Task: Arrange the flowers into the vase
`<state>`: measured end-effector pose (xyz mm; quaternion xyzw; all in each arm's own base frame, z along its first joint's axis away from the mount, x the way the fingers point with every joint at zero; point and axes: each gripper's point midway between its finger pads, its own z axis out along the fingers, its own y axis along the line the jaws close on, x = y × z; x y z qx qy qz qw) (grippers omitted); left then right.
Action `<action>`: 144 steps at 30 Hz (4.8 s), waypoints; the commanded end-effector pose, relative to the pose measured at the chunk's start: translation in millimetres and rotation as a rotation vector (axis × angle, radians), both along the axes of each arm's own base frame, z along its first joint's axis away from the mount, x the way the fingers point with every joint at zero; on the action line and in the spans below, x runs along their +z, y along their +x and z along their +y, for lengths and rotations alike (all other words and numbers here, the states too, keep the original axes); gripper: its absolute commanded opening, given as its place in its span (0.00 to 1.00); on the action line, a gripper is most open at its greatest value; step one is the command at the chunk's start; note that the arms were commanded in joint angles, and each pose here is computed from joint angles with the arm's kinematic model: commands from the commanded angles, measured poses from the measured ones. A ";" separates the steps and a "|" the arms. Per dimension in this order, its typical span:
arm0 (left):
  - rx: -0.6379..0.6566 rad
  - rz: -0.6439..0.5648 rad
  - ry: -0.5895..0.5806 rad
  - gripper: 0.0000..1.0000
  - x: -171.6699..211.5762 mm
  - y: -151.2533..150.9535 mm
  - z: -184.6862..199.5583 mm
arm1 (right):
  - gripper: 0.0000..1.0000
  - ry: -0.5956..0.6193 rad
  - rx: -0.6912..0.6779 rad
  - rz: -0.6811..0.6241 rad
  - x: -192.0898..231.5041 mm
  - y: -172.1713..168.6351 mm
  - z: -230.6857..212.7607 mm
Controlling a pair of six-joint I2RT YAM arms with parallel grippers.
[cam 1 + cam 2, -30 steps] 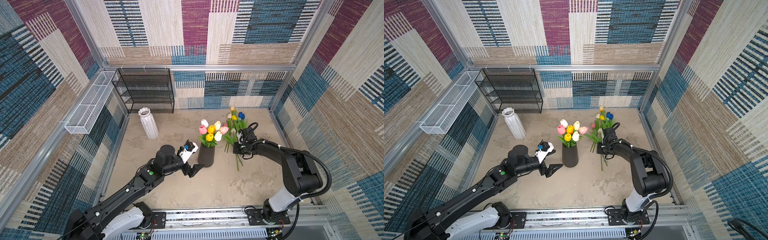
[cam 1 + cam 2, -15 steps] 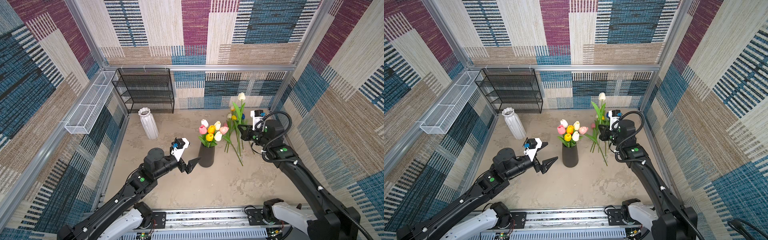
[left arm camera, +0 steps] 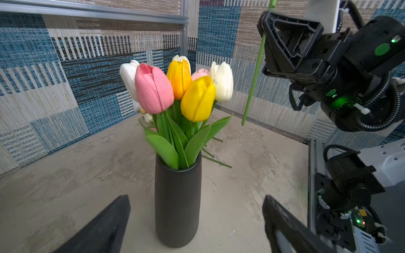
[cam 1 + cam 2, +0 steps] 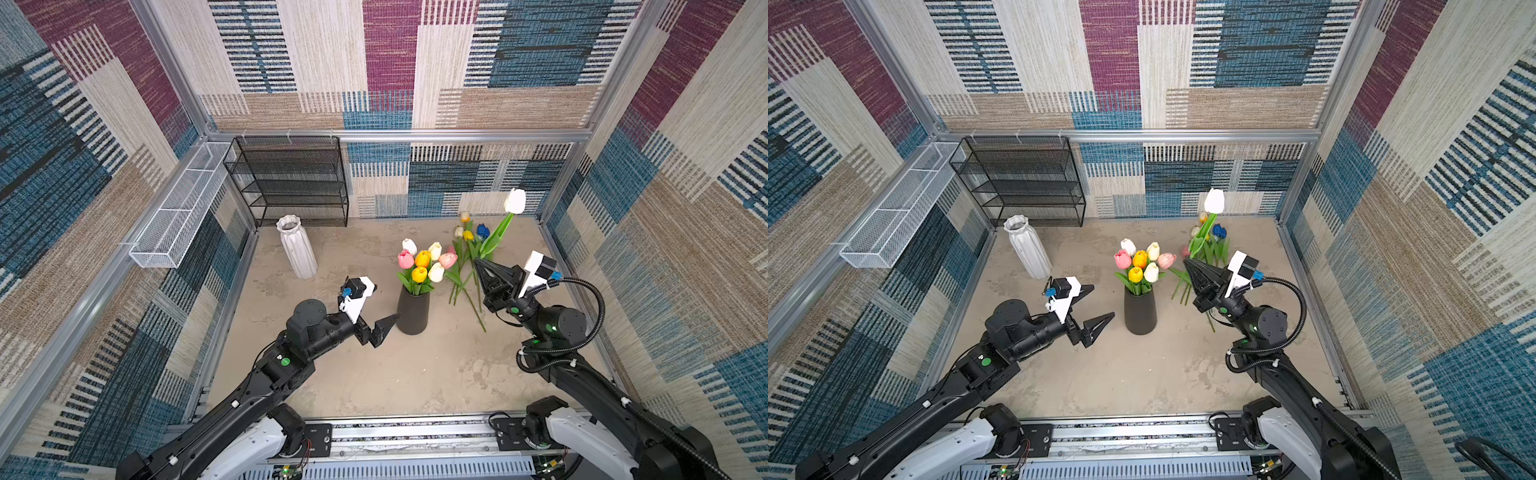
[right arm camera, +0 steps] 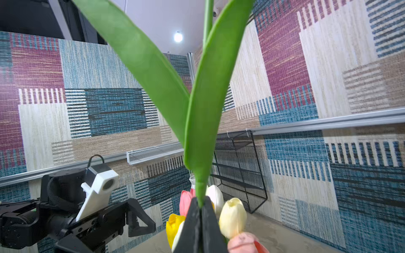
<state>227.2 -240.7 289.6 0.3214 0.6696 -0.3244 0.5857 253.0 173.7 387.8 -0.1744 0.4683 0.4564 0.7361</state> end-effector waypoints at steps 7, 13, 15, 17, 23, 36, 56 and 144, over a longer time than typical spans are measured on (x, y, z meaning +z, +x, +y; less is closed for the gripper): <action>0.010 -0.008 -0.033 0.97 4.9 1.7 0.8 | 0.00 0.070 -0.010 -0.167 16.1 4.9 15.4; 0.014 0.008 -0.024 0.97 0.1 1.1 1.9 | 0.00 0.057 -0.020 -0.175 9.8 17.6 30.2; 0.016 0.004 -0.032 0.97 0.5 0.9 2.4 | 0.00 0.056 -0.020 -0.171 5.1 21.5 32.9; 0.016 0.005 -0.035 0.97 1.0 0.5 2.7 | 0.00 0.050 -0.017 -0.171 1.0 24.2 36.1; 0.014 0.017 -0.021 0.97 -2.6 -1.6 4.0 | 0.00 0.047 -0.024 -0.168 -4.8 32.1 41.8; 0.030 0.021 -0.019 0.96 -6.3 -2.1 7.7 | 0.00 0.038 0.024 -0.139 -22.1 41.1 59.5; 0.023 0.022 -0.015 0.96 -9.3 2.0 3.1 | 0.00 -0.034 0.028 -0.165 -8.7 31.4 66.6; 0.029 0.003 -0.009 0.96 -18.0 6.3 1.4 | 0.37 -0.377 0.005 0.009 -72.1 35.6 77.1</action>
